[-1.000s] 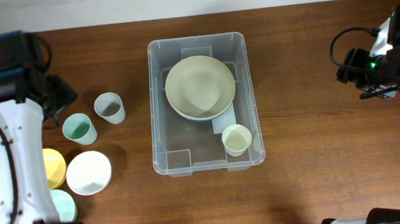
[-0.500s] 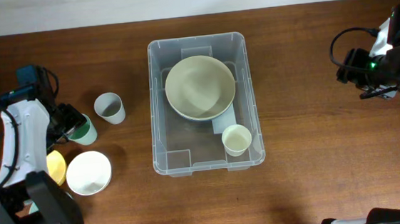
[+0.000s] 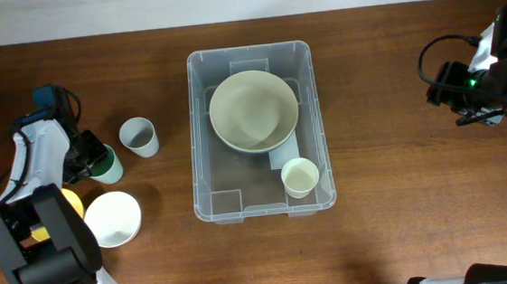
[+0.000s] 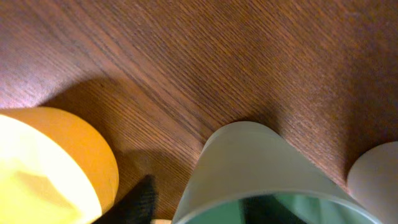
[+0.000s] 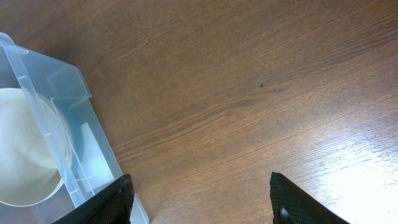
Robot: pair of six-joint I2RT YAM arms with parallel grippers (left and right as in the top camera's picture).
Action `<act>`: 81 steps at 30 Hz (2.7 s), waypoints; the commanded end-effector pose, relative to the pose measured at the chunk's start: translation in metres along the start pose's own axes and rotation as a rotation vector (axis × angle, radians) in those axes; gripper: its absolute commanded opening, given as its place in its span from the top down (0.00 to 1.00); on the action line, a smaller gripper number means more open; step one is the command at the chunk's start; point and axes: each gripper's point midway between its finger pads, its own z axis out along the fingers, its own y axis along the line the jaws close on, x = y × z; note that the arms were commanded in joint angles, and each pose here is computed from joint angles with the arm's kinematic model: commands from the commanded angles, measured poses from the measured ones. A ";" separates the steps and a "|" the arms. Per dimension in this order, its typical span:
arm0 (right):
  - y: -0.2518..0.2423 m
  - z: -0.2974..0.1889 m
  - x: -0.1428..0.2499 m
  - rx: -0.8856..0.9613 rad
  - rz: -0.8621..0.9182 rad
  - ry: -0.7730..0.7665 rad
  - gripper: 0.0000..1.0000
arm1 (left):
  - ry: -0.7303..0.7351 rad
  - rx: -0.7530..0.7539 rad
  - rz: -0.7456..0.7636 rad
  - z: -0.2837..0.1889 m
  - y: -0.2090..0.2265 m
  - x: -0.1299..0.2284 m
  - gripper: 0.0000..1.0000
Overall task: Pack container
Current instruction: 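Return the left gripper to the green cup and grasp it, then carry the green cup with the left gripper and drop it into the cream cup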
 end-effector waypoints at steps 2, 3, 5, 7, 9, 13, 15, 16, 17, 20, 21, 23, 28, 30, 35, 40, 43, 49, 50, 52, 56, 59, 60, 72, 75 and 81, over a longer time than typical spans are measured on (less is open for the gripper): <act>0.001 0.002 0.002 -0.001 -0.013 0.011 0.34 | 0.018 -0.001 0.008 0.006 0.001 0.002 0.87; 0.001 0.002 0.002 -0.001 -0.013 0.011 0.34 | 0.017 -0.001 0.008 0.006 0.001 0.002 0.92; 0.001 0.002 0.002 -0.001 -0.013 0.011 0.34 | 0.015 0.000 0.007 0.006 0.001 0.001 0.99; 0.001 0.002 0.002 -0.001 -0.013 0.010 0.34 | 0.009 0.003 0.006 0.002 0.001 -0.001 0.99; 0.001 0.002 0.002 -0.001 -0.013 0.011 0.34 | -0.003 0.007 0.005 -0.007 0.000 -0.006 1.00; 0.001 0.002 0.002 -0.001 -0.013 0.011 0.34 | -0.080 0.037 -0.007 -0.053 0.000 -0.026 1.00; 0.001 0.002 0.002 -0.001 -0.013 0.011 0.35 | -0.127 0.056 -0.015 -0.080 0.001 -0.034 1.00; 0.001 0.002 0.002 -0.001 -0.013 0.011 0.34 | -0.157 0.069 -0.019 -0.098 0.002 -0.038 1.00; 0.001 0.002 0.002 -0.001 -0.013 0.011 0.34 | -0.183 0.079 -0.021 -0.113 0.003 -0.039 1.00; 0.001 0.002 0.002 -0.001 -0.013 0.011 0.34 | -0.270 0.135 -0.011 -0.166 0.001 -0.039 1.00; 0.001 0.002 0.002 -0.001 -0.013 0.011 0.34 | -0.290 0.165 -0.001 -0.181 -0.003 -0.035 1.00; 0.001 0.002 0.002 -0.001 -0.013 0.011 0.34 | -0.332 0.258 0.102 -0.210 -0.023 -0.022 1.00; 0.001 0.002 0.002 -0.002 -0.013 0.011 0.34 | -0.340 0.449 0.471 -0.259 -0.098 0.052 1.00; 0.001 0.002 0.002 -0.001 -0.013 0.011 0.35 | -0.316 0.480 0.622 -0.264 -0.131 0.089 1.00; 0.001 0.002 0.003 -0.001 -0.012 0.014 0.34 | -0.276 0.558 0.948 -0.270 -0.206 0.180 0.99; 0.001 0.002 0.004 0.000 -0.012 0.019 0.34 | -0.158 0.594 0.957 -0.253 -0.260 0.252 0.99; 0.001 0.002 0.004 0.000 -0.012 0.019 0.34 | -0.099 0.563 1.010 -0.231 -0.278 0.285 1.00; 0.001 0.002 0.004 0.000 -0.012 0.019 0.34 | -0.008 0.472 1.015 -0.195 -0.285 0.309 0.99; 0.001 0.002 0.004 0.000 -0.012 0.018 0.34 | -0.001 0.463 1.016 -0.192 -0.285 0.309 0.99; 0.001 0.002 0.004 0.000 -0.012 0.019 0.34 | 0.003 0.451 1.016 -0.190 -0.283 0.309 1.00; 0.001 0.002 0.004 0.000 -0.012 0.019 0.34 | -0.001 0.445 1.016 -0.189 -0.283 0.308 0.99; 0.001 0.002 0.004 0.000 -0.012 0.019 0.34 | -0.010 0.429 1.015 -0.188 -0.281 0.306 1.00; 0.001 0.002 0.004 0.000 -0.012 0.018 0.34 | -0.010 0.424 1.015 -0.187 -0.280 0.305 0.99; 0.001 0.002 0.004 0.001 -0.012 0.018 0.34 | -0.022 0.397 1.014 -0.186 -0.276 0.302 0.26; 0.001 0.002 0.004 0.001 -0.012 0.019 0.34 | -0.090 0.352 0.986 -0.193 -0.269 0.281 0.25; 0.001 0.002 0.004 0.001 -0.012 0.018 0.34 | -0.294 0.287 0.709 -0.244 -0.215 0.159 0.16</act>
